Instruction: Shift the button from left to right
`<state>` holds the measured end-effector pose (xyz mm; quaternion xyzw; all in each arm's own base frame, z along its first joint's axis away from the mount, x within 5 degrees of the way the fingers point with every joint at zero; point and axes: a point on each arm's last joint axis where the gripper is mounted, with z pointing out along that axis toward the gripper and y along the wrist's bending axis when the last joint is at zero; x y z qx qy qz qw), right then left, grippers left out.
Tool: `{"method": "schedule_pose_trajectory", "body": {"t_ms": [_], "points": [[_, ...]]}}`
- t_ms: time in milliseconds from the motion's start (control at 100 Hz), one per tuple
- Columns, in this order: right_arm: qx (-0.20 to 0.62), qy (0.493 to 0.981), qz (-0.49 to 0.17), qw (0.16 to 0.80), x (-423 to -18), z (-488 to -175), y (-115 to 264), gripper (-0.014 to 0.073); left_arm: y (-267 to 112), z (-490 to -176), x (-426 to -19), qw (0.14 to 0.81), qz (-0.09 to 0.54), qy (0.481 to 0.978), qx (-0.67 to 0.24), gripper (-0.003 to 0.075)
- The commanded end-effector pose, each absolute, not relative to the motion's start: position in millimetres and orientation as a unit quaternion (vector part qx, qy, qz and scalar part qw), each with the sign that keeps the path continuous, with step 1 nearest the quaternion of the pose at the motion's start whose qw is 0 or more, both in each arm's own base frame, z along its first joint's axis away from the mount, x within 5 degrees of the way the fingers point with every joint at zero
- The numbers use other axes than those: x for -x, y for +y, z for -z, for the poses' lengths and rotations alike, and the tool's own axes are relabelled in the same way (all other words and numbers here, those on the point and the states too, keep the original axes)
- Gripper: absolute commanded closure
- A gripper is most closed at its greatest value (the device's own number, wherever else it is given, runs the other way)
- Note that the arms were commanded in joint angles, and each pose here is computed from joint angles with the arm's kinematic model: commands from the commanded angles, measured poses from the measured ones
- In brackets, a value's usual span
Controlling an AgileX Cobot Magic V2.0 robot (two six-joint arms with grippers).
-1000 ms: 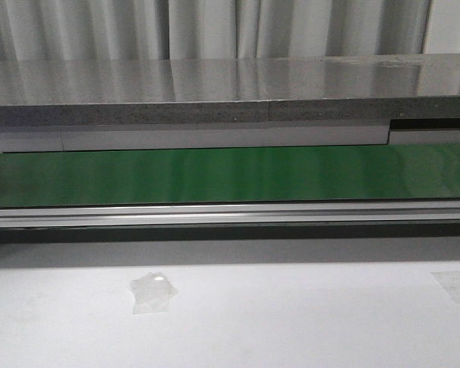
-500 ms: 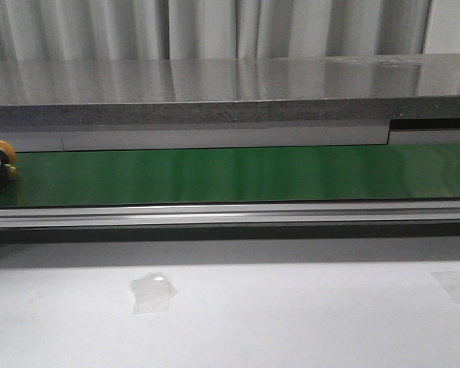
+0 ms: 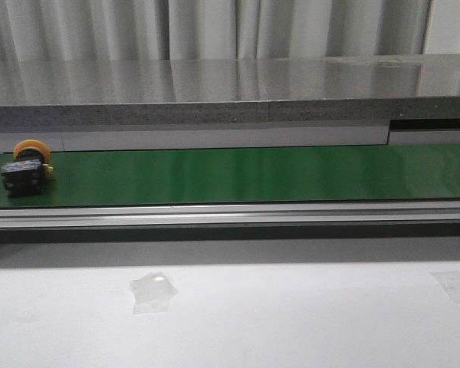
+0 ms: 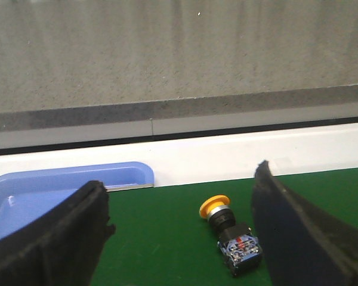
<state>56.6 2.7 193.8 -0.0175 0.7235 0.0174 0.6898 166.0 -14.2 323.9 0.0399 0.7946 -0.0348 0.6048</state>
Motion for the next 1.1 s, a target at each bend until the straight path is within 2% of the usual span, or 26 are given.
{"method": "schedule_pose_trajectory", "body": {"t_ms": [0,230,540,660,920,1090], "points": [[0.022,0.683,-0.017,0.730,-54.8,-207.2,3.0,0.0661,-16.0,-330.5,-147.0,0.675,0.041,0.736,-0.036,0.0225],[0.022,0.683,-0.017,0.730,-54.8,-207.2,3.0,0.0661,-13.3,-306.4,-112.2,0.703,0.045,0.709,-0.037,0.0226],[0.022,0.683,-0.017,0.730,-54.8,-207.2,3.0,0.0661,-12.4,-306.5,-106.1,0.713,0.045,0.699,-0.036,0.0242],[0.022,0.683,-0.017,0.730,-54.8,-207.2,3.0,0.0661,-12.1,-307.3,-106.1,0.716,0.044,0.695,-0.035,0.0360],[0.022,0.683,-0.017,0.730,-54.8,-207.2,3.0,0.0661,-12.1,-307.3,-106.1,0.716,0.044,0.695,-0.035,0.0743],[0.022,0.683,-0.017,0.730,-54.8,-207.2,3.0,0.0661,-12.1,-307.3,-106.1,0.716,0.044,0.695,-0.035,0.0740]]}}
